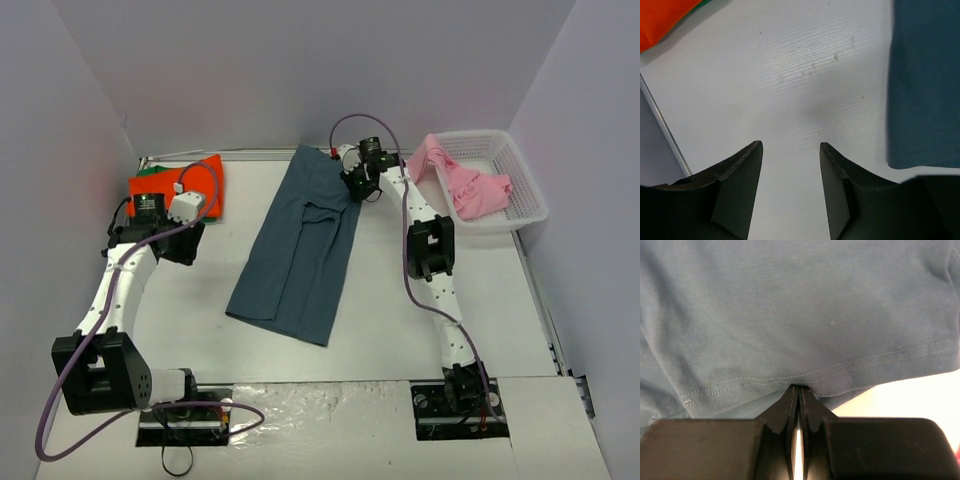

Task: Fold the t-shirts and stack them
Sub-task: Rotate the tshirt 90 degrees

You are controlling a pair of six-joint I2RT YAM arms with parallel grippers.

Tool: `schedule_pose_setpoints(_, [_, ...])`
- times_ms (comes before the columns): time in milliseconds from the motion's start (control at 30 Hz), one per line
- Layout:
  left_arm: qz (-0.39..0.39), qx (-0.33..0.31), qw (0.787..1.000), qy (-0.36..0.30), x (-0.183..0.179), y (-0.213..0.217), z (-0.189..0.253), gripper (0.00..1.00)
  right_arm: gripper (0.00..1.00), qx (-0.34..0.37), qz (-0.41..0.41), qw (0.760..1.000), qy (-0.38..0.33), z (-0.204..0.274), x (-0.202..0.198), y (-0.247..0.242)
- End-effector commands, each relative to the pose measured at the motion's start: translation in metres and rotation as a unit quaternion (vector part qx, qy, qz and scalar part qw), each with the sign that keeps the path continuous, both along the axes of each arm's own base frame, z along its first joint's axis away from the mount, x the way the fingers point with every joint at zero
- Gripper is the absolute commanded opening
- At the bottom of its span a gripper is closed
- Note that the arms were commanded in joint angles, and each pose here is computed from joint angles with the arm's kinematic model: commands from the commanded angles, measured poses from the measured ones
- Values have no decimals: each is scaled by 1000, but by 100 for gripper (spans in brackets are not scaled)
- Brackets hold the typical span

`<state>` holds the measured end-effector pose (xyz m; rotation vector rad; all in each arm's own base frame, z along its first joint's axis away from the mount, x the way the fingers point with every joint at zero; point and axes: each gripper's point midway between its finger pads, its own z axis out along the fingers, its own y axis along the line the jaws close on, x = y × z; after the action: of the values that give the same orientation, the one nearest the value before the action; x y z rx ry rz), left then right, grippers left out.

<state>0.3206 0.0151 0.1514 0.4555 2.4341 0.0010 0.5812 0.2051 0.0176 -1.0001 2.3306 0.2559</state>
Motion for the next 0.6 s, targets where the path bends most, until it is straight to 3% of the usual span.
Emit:
schedule_pose_setpoints(0, [4,-12,1000,-13,8,0,12,48,0,-37,-43,998,13,-25,8,-37])
schedule_pose_setpoints(267, [3,-13,1000,-7,10,-1,7,48,0,-48,-74,995,-44,-13,33,-42])
schedule_pose_setpoints(400, [1,-15,1000,-6,10,-2,5,48,0,-48,-93,985,-135,31,52,-36])
schedule_pose_setpoints(567, [0,-17,1000,-15,7,-3,9,48,0,-43,-88,982,-162,65,51,-26])
